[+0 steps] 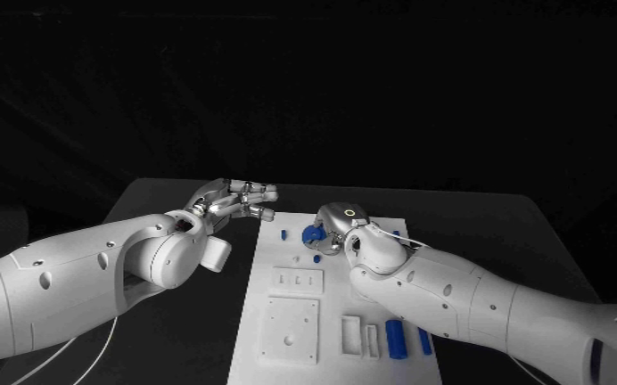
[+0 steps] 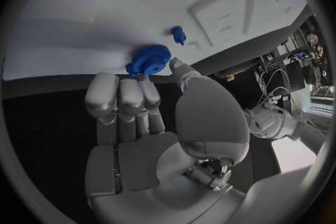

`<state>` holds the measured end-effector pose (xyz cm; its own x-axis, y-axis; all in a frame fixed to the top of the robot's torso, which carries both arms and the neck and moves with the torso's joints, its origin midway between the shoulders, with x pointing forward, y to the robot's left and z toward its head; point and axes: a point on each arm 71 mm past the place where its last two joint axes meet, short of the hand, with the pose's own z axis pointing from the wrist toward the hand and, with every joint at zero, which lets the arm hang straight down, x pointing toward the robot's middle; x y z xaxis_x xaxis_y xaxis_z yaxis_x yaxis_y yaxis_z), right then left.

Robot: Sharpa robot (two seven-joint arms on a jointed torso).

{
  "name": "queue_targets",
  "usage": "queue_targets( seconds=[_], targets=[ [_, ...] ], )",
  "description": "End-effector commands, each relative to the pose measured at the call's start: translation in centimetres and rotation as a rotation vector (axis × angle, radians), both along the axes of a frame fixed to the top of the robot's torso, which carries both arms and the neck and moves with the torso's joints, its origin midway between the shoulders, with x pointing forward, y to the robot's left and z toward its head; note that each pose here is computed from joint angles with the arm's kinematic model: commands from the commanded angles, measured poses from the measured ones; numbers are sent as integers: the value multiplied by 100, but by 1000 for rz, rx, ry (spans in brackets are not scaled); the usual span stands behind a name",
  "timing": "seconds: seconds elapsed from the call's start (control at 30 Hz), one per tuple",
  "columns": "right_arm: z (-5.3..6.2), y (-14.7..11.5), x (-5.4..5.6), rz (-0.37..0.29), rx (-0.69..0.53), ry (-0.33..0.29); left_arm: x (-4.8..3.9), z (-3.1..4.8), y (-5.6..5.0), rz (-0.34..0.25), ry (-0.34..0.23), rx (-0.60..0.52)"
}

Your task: Assemble the parts on the task board

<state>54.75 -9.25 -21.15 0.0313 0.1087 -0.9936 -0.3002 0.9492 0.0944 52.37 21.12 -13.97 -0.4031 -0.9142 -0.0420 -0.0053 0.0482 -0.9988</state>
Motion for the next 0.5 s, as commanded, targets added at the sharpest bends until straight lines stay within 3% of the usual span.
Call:
queue_targets(
  seconds=[0.03, 0.5],
  targets=[
    [-60, -24, -4, 1, -2, 45, -5, 14, -24, -18, -4, -7],
    [-63, -129, -9, -16, 10, 50, 7, 14, -13, -17, -10, -1]
  ],
)
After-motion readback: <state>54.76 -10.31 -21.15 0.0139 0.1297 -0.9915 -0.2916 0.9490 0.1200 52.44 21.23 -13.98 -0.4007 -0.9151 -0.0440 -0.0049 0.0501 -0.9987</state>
